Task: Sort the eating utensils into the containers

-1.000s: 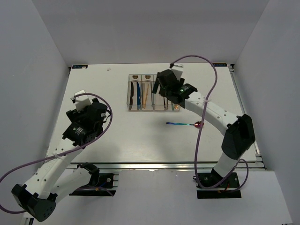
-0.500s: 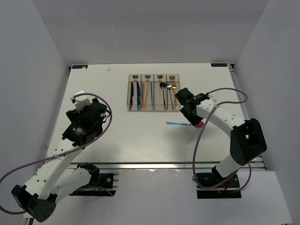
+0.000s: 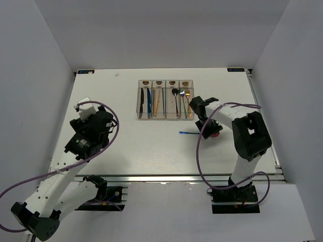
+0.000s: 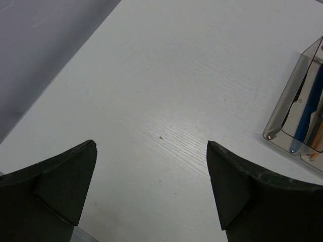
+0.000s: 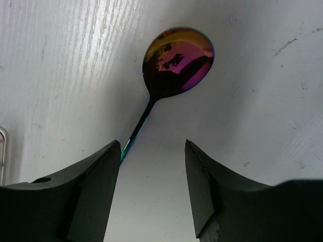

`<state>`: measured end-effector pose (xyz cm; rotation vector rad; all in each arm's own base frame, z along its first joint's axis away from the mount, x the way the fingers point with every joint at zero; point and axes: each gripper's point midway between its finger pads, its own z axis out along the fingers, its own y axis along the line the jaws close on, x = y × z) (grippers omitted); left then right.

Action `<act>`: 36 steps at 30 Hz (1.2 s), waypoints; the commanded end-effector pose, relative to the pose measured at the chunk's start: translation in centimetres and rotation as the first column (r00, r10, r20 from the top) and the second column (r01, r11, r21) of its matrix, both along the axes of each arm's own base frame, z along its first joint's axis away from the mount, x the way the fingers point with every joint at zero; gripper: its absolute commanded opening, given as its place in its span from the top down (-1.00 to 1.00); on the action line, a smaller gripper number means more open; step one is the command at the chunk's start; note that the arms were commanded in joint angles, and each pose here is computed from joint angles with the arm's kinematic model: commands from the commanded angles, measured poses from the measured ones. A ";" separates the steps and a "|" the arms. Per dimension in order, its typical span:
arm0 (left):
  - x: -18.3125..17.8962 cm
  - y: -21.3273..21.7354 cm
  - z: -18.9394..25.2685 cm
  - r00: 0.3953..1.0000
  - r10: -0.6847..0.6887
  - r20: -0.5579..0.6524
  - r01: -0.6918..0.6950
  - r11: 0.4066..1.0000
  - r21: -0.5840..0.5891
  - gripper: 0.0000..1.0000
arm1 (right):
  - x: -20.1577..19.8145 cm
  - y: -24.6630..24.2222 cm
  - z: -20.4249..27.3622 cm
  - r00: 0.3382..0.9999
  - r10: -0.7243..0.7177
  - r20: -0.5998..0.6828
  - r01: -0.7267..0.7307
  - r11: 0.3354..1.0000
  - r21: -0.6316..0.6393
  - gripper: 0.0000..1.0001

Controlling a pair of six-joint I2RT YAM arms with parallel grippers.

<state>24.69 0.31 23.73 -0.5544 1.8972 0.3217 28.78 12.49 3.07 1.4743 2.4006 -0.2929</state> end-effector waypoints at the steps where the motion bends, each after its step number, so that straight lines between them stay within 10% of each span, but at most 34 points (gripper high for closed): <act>1: 0.0 0.2 0.2 1.000 0.001 0.018 -0.001 1.000 -0.007 -0.96 | 0.9 -0.7 0.4 0.997 -0.083 -0.004 0.083 0.996 -0.011 -0.18; 7: 0.0 0.1 0.1 1.000 -0.001 0.016 0.001 1.000 -0.006 -0.96 | 0.9 -1.2 -1.3 0.993 -0.107 -0.051 0.106 0.994 -0.016 -0.16; 17: -0.1 0.2 0.2 1.000 0.001 0.018 -0.001 1.000 -0.007 -0.96 | -2.2 -1.5 -4.0 0.980 -0.128 -0.149 0.128 0.992 -0.013 1.00; 26: -0.1 0.2 0.1 1.000 0.001 0.018 -0.001 1.000 -0.007 -0.96 | -3.2 -2.4 -0.3 0.988 -0.129 -0.083 0.127 0.992 -0.026 1.00; 36: 0.0 0.1 0.1 1.000 0.001 0.018 -0.001 1.000 -0.007 -0.96 | 3.2 1.7 9.4 0.877 0.300 0.376 -0.302 0.952 -0.054 1.00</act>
